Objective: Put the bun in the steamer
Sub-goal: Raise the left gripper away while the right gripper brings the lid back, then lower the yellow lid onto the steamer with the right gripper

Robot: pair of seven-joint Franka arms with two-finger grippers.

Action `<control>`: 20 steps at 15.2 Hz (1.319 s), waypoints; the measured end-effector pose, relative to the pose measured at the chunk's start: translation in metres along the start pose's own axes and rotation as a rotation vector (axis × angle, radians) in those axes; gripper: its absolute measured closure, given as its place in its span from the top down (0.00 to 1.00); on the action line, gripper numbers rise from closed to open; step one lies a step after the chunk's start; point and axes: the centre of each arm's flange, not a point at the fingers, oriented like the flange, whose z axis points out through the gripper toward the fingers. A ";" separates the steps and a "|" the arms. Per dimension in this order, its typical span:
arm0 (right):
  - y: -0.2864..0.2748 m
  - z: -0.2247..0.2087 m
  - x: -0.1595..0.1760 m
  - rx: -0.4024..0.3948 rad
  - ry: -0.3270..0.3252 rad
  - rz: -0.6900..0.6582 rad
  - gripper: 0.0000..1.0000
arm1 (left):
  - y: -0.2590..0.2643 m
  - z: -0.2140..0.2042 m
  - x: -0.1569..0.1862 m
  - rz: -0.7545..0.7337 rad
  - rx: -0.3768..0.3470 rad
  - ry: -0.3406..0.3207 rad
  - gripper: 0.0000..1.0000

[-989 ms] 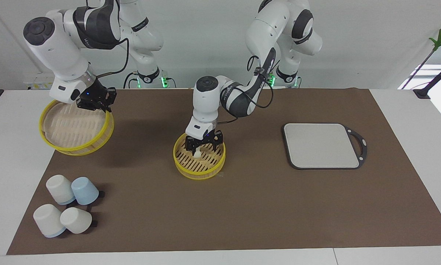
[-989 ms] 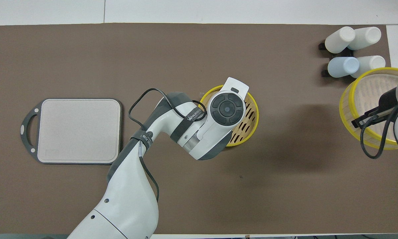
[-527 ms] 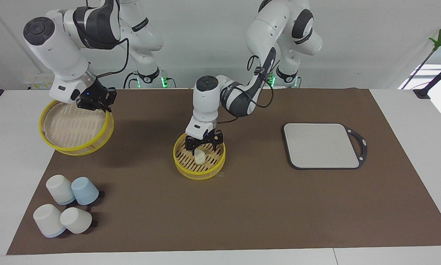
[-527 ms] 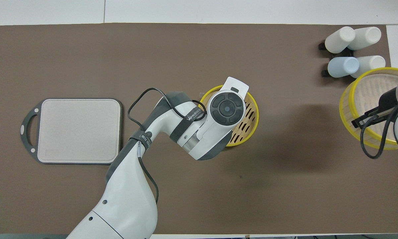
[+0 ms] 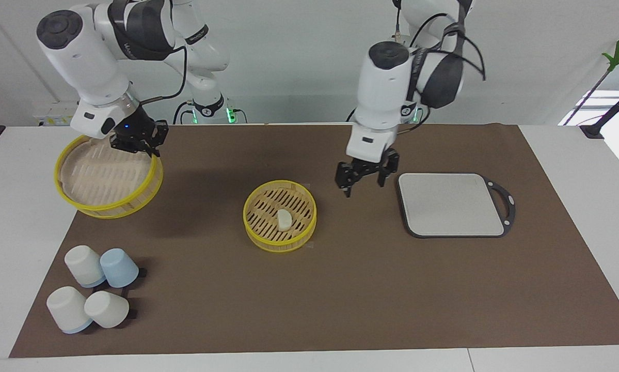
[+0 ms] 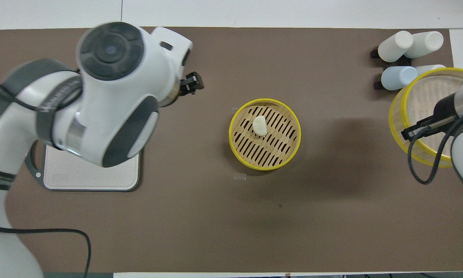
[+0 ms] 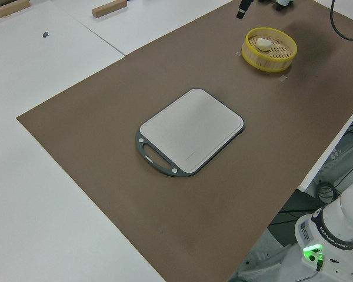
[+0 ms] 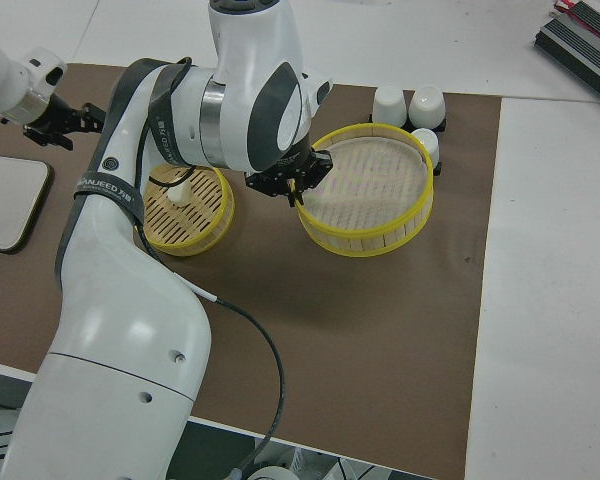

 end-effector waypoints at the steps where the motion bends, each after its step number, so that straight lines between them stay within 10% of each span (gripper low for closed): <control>1: -0.040 -0.004 0.014 -0.008 0.019 0.027 0.09 | -0.034 -0.010 0.018 0.012 0.011 -0.008 1.00; 9: -0.270 0.073 0.130 0.068 0.140 0.196 0.09 | -0.240 -0.044 0.086 0.210 0.050 -0.083 1.00; 20: -0.328 0.158 0.146 0.050 0.142 0.242 0.09 | -0.254 -0.057 0.054 0.248 0.012 -0.122 1.00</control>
